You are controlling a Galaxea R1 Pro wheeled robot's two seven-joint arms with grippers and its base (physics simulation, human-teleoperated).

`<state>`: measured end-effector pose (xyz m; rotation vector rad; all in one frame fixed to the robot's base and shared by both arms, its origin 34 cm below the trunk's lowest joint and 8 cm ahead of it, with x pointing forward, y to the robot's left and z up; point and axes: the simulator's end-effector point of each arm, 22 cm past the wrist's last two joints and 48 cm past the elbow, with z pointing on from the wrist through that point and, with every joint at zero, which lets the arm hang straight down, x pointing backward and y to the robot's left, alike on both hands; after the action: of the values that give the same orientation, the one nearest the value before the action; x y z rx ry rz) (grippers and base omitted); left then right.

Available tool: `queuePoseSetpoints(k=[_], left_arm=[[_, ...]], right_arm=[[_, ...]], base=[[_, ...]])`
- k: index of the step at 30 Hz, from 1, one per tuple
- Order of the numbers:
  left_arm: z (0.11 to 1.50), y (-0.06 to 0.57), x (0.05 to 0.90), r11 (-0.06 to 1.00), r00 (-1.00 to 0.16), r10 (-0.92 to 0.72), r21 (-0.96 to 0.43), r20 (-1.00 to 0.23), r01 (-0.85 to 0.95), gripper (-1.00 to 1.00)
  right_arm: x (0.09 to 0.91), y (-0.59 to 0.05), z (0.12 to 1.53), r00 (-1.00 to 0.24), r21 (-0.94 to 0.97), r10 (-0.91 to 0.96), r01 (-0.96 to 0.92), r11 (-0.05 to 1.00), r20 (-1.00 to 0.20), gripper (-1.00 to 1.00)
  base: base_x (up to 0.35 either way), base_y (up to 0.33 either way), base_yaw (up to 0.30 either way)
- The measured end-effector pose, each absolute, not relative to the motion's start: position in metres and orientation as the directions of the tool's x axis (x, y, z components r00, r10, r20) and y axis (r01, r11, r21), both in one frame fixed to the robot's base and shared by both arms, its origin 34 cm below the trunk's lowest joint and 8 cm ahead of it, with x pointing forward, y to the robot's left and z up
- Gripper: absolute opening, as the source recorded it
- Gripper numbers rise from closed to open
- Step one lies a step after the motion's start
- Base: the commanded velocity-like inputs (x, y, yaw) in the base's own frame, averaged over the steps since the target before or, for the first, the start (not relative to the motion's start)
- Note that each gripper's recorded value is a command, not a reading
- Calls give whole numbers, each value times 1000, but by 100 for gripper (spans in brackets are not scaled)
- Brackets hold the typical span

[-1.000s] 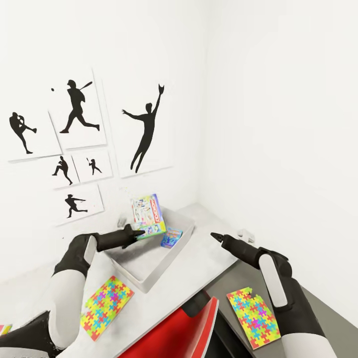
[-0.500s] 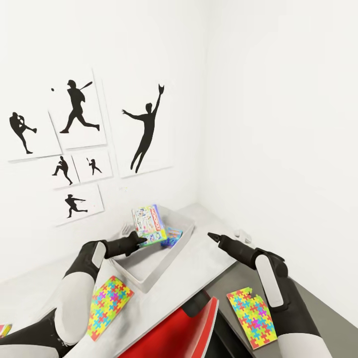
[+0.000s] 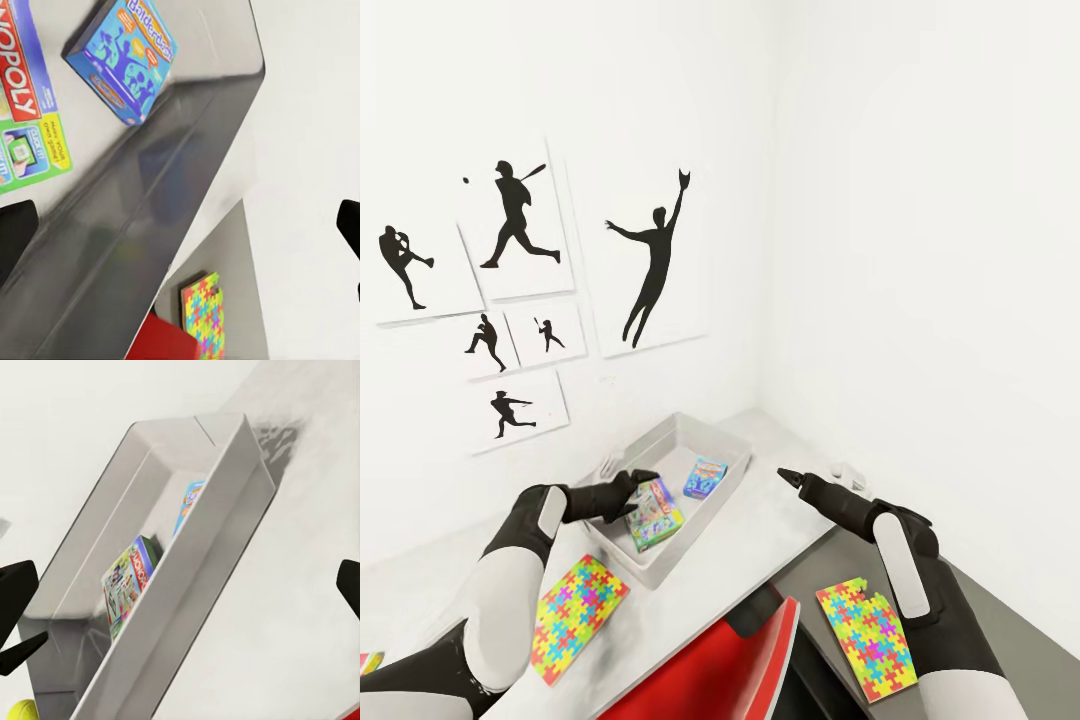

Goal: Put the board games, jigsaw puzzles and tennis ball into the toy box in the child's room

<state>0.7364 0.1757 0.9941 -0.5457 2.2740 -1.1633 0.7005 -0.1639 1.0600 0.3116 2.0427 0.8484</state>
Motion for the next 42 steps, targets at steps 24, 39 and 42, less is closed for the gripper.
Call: queuePoseSetpoints(k=[24,39,42], left_arm=[[1045,248,735,381,-745,-632,-923,-213,-59,100],[1096,253,730,241,-741,-626,-964,-243,113,100],[1100,252,728,246,-749,-610,-960,-260,132,100]], right_arm=[[701,-164,1060,-584,668,503,-94,739,-638,100],[700,-162,1060,-585,667,501,-95,739,-638,100],[700,-162,1061,-584,667,501,-96,739,-639,100]], base=[[0,0,0],[0,0,0],[0,0,0]])
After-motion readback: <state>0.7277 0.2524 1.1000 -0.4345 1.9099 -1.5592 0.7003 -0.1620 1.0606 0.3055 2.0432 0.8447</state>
